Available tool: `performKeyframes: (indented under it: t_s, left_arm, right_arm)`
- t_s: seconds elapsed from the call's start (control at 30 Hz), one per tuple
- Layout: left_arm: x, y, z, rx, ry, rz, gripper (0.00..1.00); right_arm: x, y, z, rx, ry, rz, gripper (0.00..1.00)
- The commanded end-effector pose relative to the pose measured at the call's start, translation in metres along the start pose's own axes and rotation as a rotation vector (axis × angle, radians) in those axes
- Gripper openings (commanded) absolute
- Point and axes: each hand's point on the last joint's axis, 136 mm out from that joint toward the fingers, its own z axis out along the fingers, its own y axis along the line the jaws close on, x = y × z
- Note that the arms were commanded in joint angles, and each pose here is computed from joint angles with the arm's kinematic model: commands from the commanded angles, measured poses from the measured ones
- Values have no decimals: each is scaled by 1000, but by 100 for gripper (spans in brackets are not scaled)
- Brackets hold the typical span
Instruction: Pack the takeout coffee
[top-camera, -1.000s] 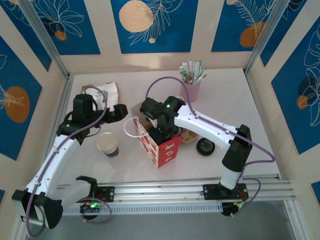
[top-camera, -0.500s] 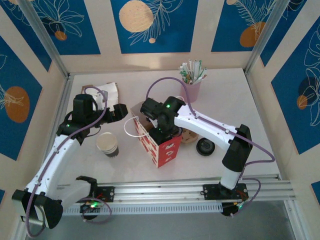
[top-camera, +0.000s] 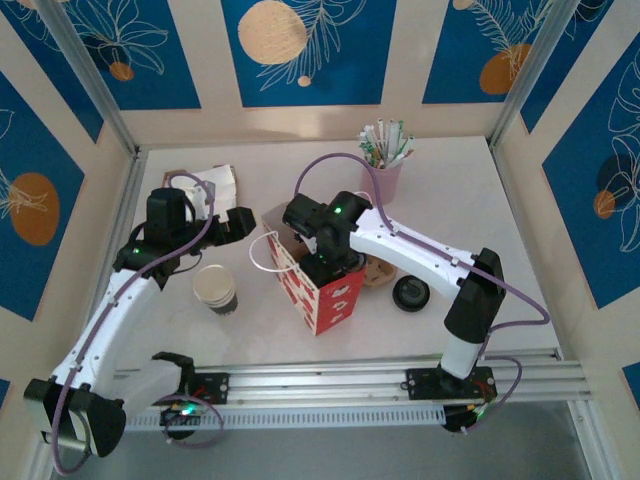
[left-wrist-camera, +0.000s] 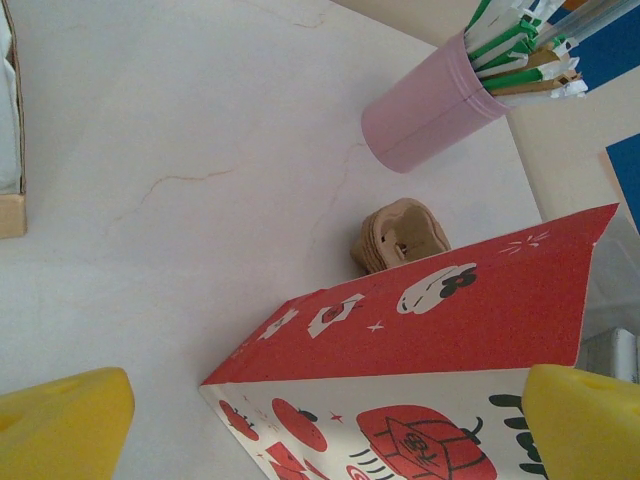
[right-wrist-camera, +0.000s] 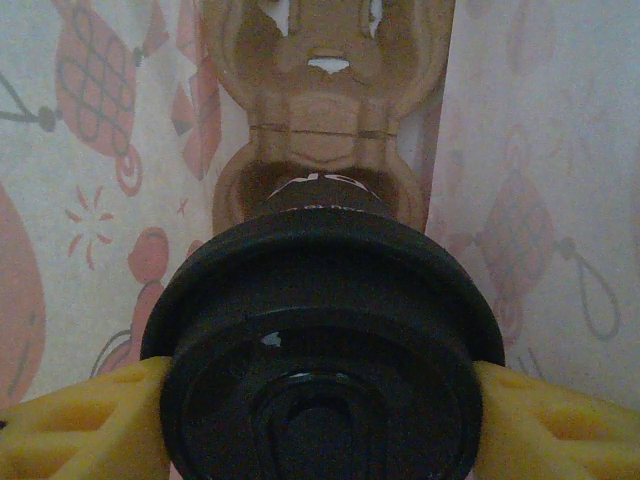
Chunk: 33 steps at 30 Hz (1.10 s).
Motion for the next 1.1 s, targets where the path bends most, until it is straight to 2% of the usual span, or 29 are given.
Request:
performKeyframes:
  t_s: [0.0,0.33,1.07]
  left_arm:
    - [-1,-1,3,20,-1,-1,100]
    - [-2,-1,4,19,-2,0,100]
    - [-3,-1,5,19,0,3,100]
  right_arm:
    - [9,-1,-4,-21,26,2,65]
    - [15,-5,-10,-10,64,26,66]
    - [16,-6,2,-18,109,36,66]
